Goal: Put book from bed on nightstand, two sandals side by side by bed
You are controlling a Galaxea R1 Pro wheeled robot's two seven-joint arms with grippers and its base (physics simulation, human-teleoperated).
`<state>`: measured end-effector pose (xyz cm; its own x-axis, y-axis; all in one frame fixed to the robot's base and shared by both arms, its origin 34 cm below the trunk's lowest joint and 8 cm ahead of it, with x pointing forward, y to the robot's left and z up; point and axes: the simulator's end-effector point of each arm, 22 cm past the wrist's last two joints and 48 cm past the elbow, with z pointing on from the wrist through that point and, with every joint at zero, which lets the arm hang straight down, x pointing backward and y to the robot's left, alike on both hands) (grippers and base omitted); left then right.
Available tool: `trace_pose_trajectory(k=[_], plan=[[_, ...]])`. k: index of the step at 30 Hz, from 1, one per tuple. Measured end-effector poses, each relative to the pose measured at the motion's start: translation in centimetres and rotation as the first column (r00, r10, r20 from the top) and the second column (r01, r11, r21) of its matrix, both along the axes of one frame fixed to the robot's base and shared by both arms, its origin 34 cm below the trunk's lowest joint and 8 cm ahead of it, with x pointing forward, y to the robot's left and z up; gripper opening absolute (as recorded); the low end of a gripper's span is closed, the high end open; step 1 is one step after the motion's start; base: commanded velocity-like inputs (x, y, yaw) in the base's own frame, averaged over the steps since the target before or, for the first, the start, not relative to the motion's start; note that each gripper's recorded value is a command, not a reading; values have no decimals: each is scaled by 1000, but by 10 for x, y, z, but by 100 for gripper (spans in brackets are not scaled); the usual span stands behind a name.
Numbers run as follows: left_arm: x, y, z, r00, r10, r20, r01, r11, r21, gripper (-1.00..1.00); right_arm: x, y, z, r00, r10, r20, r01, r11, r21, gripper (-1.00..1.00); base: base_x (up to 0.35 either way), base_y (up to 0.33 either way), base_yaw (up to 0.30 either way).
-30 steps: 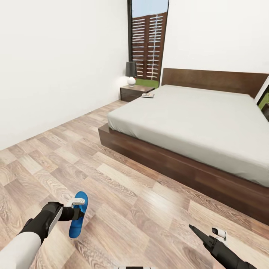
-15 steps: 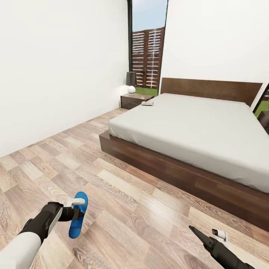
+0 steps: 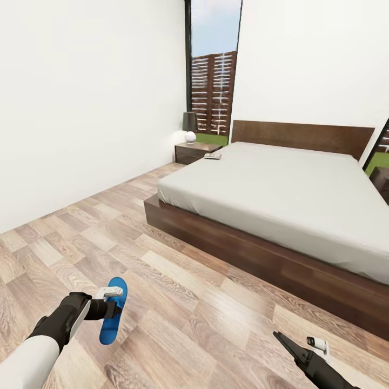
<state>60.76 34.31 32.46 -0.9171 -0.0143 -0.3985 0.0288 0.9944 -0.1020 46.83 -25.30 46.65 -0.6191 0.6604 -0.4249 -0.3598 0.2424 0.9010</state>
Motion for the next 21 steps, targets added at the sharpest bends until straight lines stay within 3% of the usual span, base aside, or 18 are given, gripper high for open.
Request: trace_pose_trajectory(k=[21], plan=[[0,0,0,1000,2,1,-2,1000,-5,-100,-1,0,-2,1000,-2,-7,2,1000,-3,100,0,0,0]])
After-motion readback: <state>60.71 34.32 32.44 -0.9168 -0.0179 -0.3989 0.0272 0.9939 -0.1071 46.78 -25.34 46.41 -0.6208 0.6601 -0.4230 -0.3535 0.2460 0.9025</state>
